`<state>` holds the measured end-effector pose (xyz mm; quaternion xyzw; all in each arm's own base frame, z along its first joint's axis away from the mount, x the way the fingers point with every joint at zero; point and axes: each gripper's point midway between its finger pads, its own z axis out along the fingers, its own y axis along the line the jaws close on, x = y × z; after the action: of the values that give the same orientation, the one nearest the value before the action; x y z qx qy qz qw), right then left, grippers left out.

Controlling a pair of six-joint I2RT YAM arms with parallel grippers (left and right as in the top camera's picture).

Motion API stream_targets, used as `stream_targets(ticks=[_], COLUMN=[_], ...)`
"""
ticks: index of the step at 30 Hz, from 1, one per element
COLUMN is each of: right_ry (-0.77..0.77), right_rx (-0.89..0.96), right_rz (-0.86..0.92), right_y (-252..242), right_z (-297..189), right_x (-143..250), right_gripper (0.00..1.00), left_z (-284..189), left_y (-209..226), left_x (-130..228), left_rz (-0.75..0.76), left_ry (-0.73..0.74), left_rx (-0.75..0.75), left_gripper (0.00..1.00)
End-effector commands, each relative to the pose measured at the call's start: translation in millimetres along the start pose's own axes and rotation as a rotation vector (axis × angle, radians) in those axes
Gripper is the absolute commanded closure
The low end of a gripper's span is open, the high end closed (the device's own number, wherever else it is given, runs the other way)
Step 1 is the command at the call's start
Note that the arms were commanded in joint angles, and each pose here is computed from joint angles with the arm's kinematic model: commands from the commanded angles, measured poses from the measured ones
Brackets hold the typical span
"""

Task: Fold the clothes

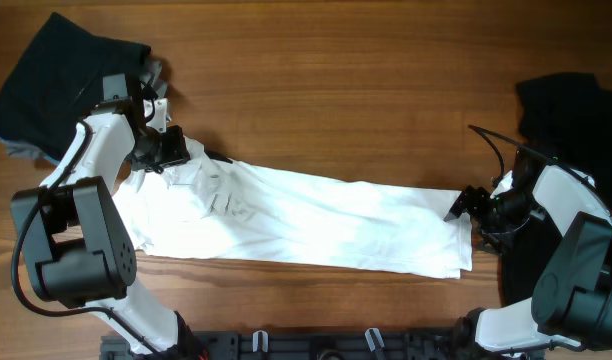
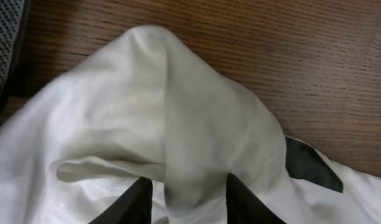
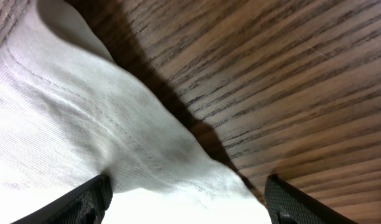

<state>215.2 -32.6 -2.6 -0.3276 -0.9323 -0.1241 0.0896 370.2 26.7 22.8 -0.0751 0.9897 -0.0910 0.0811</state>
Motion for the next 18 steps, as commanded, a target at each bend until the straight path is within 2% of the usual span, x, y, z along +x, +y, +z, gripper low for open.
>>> stream_targets(ticks=[1, 7, 12, 18], right_ry=[0.079, 0.078, 0.076, 0.075], right_rx=[-0.024, -0.025, -0.025, -0.025], right_rz=[-0.030, -0.031, -0.031, -0.031], right_y=[-2.5, -2.4, -2.3, -2.3], right_z=[25.0, 25.0, 25.1, 25.1], right_x=[14.8, 14.6, 14.0, 13.9], right_gripper=[0.16, 0.16, 0.16, 0.16], left_z=[0.9, -19.9, -46.0, -49.2], left_y=[-1.6, 34.4, 47.3, 61.3], left_x=[2.1, 8.8, -0.1, 9.8], left_rz=[0.036, -0.098, -0.151, -0.182], left_ry=[0.011, 0.036, -0.041, -0.010], left_rx=[0.016, -0.151, -0.158, -0.195], left_gripper=[0.96, 0.96, 0.96, 0.96])
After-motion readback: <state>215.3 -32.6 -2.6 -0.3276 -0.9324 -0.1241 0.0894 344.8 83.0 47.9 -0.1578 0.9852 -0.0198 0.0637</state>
